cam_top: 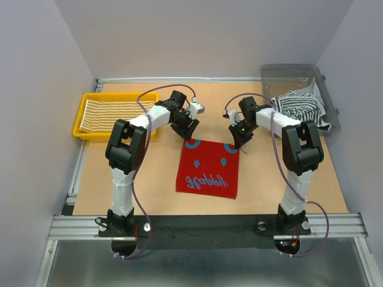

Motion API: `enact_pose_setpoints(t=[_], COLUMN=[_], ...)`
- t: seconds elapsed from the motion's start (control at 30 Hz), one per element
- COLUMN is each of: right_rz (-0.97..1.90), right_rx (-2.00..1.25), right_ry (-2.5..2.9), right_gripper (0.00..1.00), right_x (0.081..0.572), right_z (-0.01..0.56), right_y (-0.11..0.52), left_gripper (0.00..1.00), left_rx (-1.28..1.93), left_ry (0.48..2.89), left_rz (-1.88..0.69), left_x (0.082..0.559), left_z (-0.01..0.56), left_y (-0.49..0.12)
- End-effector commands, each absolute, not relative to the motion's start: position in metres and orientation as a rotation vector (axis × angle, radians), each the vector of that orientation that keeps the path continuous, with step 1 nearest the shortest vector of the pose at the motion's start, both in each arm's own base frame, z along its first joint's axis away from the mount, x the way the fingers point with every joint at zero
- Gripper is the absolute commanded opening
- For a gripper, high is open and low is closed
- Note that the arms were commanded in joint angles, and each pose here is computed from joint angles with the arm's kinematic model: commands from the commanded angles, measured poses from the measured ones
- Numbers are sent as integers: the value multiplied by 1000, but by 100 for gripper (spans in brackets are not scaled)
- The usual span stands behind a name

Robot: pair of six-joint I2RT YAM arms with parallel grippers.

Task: Fold and stack the towels
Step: Fold the towel

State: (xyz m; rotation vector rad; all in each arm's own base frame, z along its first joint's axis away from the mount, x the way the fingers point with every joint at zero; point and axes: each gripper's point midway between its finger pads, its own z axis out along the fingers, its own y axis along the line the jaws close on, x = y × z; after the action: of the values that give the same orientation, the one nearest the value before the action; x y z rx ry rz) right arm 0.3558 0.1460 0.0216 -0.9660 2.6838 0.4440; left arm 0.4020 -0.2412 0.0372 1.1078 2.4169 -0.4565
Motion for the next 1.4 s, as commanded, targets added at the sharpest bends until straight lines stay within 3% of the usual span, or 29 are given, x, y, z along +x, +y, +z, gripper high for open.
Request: enact_pose_setpoints(t=[0.0, 0.33, 0.47, 0.6, 0.73, 0.87, 1.37], right_rz=[401, 362, 348, 319, 314, 306, 92], right_rx=[-1006, -996, -989, -985, -986, -989, -898], right_ry=[2741, 2750, 2750, 2739, 2709, 2665, 2373], right_gripper=[0, 1, 1, 1, 0, 1, 0], right_x=[346, 344, 345, 350, 359, 373, 461], right_z=[4, 2, 2, 5, 11, 21, 84], right_y=[141, 137, 136, 134, 136, 140, 146], left_gripper=[64, 54, 46, 45, 32, 0, 0], left_rx=[1150, 1170, 1177, 1178, 1186, 1192, 1036], left_ry=[2349, 2428, 2474, 2517, 2555, 2562, 2216], left_rz=[-497, -529, -540, -527, -519, -511, -339], left_x=[402, 390, 384, 377, 373, 372, 450], left_z=[59, 33, 19, 6, -5, -7, 92], left_y=[-250, -251, -248, -243, -239, -236, -235])
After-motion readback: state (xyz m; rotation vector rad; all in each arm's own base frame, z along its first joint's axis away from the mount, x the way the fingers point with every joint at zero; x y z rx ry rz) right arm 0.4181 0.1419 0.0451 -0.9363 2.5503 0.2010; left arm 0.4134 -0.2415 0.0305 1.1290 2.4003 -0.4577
